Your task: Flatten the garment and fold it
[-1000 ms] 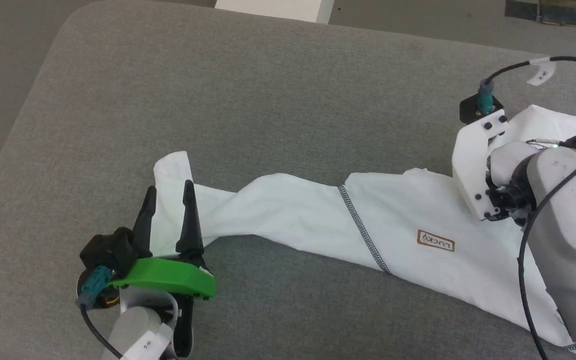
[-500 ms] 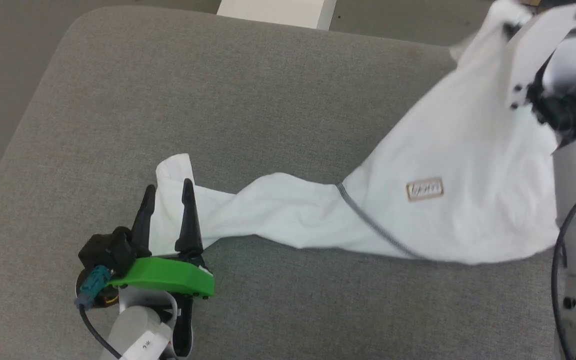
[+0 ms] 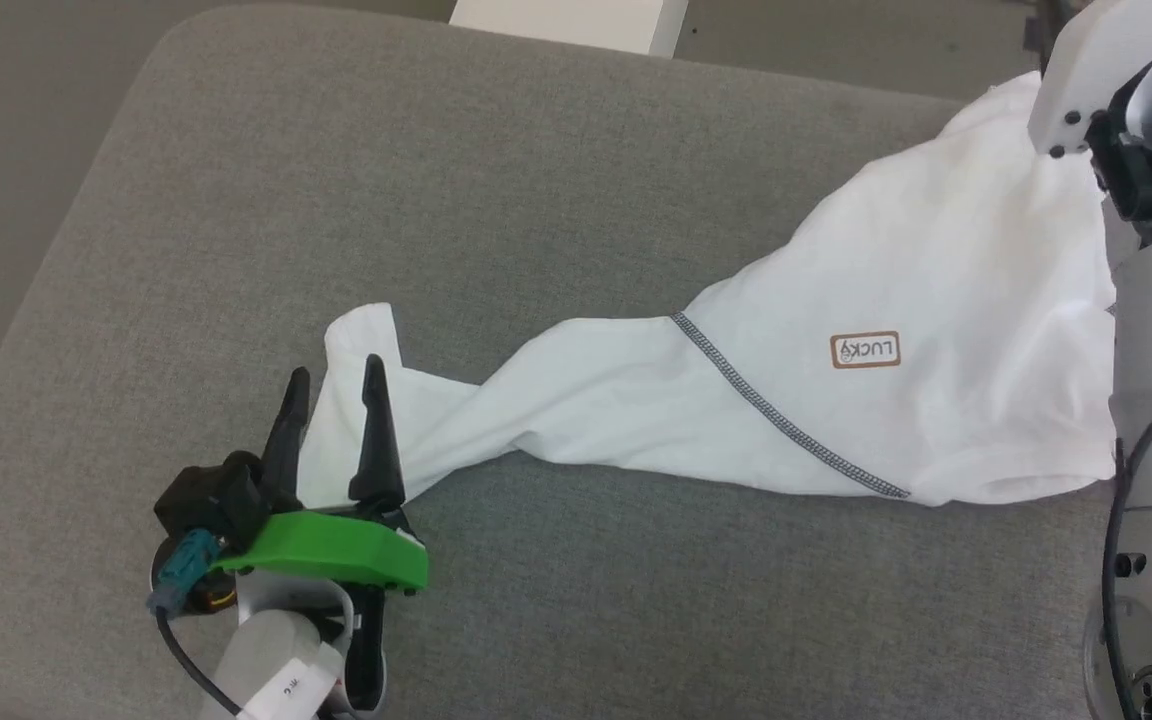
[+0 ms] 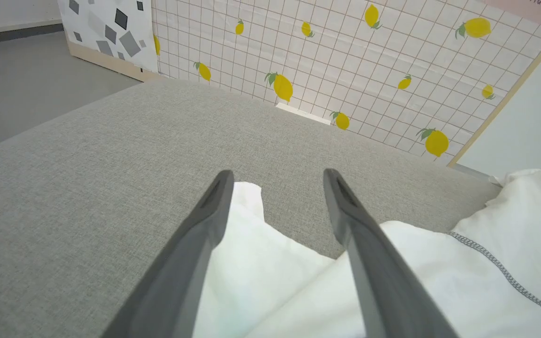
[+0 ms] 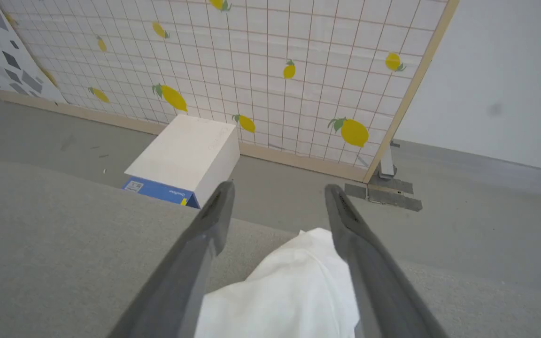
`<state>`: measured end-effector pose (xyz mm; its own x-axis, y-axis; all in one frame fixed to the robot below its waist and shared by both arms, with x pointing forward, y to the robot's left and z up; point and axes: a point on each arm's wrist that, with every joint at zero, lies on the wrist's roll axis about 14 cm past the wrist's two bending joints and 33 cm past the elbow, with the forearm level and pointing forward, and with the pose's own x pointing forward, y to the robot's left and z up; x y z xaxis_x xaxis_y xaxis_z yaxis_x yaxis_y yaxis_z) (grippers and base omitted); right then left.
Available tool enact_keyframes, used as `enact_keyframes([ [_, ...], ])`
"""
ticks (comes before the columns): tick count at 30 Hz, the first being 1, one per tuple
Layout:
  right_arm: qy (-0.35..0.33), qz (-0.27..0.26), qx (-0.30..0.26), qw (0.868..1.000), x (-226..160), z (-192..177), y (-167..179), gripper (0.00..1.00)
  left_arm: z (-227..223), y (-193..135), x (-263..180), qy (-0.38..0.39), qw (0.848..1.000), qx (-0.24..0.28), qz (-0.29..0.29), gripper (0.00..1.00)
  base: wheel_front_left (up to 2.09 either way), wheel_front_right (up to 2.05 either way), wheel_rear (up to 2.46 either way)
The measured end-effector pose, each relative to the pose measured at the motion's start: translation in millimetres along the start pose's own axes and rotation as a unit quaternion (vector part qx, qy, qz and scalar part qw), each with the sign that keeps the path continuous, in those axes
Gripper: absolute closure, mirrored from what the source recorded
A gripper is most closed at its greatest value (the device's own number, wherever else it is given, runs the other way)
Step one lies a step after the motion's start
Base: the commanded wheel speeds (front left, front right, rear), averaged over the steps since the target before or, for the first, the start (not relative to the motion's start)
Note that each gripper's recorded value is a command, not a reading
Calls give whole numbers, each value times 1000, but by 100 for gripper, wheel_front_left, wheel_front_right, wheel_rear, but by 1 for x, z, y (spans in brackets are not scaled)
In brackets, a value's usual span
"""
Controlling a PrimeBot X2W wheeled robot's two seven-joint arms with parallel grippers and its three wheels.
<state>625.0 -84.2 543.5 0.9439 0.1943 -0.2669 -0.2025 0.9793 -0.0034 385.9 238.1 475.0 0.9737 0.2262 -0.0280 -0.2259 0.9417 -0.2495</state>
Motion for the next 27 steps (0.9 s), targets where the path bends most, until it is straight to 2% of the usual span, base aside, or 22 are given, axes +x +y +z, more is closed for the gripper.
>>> enact_keyframes([
  [4, -115, 12, 22, 993, -21, 42, 2, 0, 7, 0, -3, -10, 1000, -1, 0, 0, 0, 0, 0],
  [6, -140, 17, 27, 990, -34, 40, 2, 0, 9, 0, -5, -13, 1000, 3, -2, 0, 0, 0, 0],
  [10, -165, 2, 61, 984, -68, 14, -17, 0, 10, -5, -11, -15, 1000, 6, -11, 0, 0, 0, 0],
  [15, -165, -31, 78, 983, -119, -26, -43, 0, 11, -19, -13, -18, 999, 2, -34, 0, 0, 0, 0],
  [21, -120, -99, 133, 979, -187, -91, -84, 0, 11, -37, -18, -18, 998, -3, -63, 0, 0, 0, 0],
  [27, -85, -151, 196, 965, -241, -140, -111, 0, 8, -60, -19, -14, 995, -15, -96, 0, 0, 0, 0],
])
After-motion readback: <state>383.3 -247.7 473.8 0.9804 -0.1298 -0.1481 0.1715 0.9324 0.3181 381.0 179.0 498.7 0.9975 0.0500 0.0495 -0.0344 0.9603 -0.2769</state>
